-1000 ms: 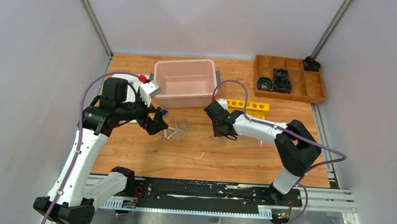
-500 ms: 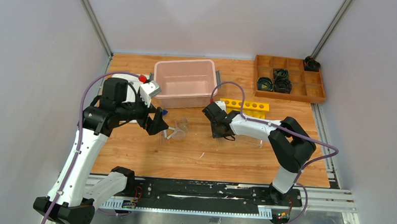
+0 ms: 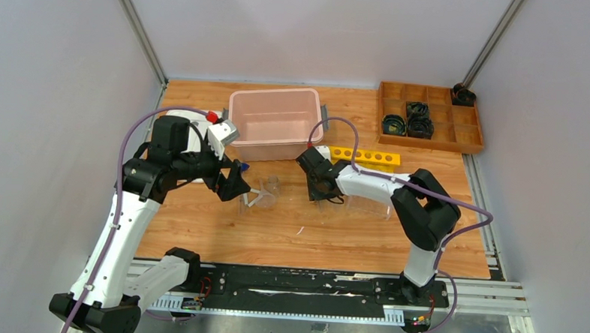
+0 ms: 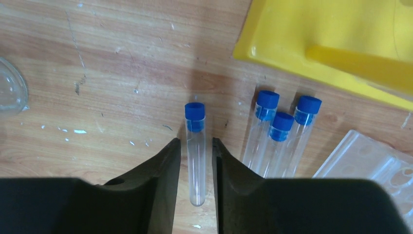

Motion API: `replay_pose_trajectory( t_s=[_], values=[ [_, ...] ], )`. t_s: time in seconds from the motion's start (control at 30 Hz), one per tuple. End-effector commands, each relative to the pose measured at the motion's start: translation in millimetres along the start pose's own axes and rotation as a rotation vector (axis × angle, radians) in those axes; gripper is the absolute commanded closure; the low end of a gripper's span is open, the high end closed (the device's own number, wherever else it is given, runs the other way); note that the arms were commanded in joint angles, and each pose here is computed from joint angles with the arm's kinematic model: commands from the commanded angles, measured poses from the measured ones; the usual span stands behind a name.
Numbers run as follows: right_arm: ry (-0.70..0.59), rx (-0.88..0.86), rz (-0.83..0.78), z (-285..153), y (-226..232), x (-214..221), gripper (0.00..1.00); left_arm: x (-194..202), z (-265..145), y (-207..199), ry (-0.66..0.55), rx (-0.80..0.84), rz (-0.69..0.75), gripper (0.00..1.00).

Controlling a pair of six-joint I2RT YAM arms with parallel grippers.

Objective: Organize the chemistry lab equipment

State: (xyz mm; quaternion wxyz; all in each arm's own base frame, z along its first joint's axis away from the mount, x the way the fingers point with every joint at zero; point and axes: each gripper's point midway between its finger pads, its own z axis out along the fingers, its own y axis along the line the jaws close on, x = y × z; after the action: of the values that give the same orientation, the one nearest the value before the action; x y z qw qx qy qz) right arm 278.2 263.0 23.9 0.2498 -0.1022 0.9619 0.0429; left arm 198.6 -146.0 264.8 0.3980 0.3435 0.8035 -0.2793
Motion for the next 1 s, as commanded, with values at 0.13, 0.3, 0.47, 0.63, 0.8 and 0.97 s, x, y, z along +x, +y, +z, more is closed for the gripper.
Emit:
replay_pose_trajectory(
  t_s=[0.13, 0.3, 0.47, 0.63, 0.8, 0.97],
  values=[
    [0.110, 0.054, -0.022, 16.4, -8.6, 20.1, 0.62, -11.7, -7.8, -7.3, -0.036, 0.009, 0.020, 0.00],
    [0.103, 0.057, -0.021, 15.2, -7.8, 16.1, 0.86, -12.7, -9.3, -7.6, -0.038, 0.007, 0.029, 0.00],
    [0.045, 0.020, -0.002, -5.8, -1.8, -4.1, 1.00, -10.6, -7.4, -6.7, -0.026, 0.010, 0.019, 0.00],
    [-0.136, -0.138, 0.081, -65.8, 20.8, -52.3, 1.00, -9.8, -3.3, -2.5, -0.008, -0.001, -0.034, 0.00],
    [-0.387, -0.369, 0.172, -142.4, 54.9, -100.3, 1.00, -12.4, 2.1, -0.3, 0.008, 0.004, -0.104, 0.00],
    [-0.518, -0.533, 0.228, -193.6, 93.3, -124.7, 1.00, -21.8, 0.8, -18.4, -0.020, 0.104, -0.128, 0.00]
  ],
)
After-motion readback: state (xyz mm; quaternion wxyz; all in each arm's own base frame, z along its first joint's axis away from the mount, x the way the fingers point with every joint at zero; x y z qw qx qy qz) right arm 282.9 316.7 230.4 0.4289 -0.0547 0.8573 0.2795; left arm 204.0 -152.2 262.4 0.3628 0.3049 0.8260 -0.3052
